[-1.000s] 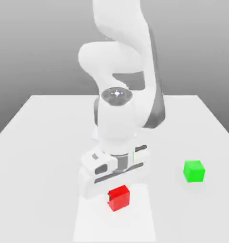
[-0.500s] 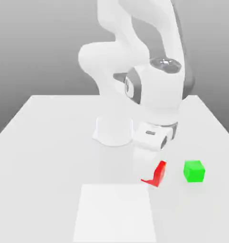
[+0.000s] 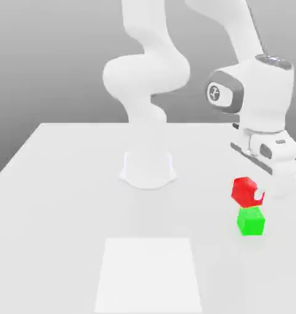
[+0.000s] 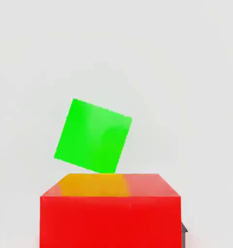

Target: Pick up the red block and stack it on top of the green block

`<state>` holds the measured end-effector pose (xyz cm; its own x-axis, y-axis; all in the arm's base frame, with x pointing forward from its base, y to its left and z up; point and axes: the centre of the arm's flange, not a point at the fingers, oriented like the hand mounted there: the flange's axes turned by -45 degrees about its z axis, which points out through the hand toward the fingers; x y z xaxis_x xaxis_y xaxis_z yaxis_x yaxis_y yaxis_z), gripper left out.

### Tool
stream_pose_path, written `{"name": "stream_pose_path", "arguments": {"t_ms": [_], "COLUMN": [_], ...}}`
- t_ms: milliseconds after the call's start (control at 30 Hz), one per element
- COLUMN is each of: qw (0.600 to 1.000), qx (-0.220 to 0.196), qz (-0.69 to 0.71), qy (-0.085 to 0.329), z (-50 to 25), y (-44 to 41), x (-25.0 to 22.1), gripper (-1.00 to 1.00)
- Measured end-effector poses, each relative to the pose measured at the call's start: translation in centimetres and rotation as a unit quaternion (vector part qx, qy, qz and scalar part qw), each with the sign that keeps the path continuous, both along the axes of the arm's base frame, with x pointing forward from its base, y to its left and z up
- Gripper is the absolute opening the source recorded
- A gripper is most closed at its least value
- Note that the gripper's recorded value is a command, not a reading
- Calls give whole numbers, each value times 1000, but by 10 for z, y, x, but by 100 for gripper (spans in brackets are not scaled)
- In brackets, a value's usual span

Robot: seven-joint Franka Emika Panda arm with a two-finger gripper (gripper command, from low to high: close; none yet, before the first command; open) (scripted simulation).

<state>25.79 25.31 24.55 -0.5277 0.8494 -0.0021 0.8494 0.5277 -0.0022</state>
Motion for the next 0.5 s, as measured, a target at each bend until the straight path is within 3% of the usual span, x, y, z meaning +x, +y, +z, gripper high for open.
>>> {"name": "stream_pose_path", "arguments": {"t_ms": [267, 500], "qw": [999, 999], "qx": [-36, -37], "qz": [26, 27], "qy": [-11, -9], "z": [-30, -56], "y": [0, -1], "x": [-1, -1], "gripper": [-100, -100]}}
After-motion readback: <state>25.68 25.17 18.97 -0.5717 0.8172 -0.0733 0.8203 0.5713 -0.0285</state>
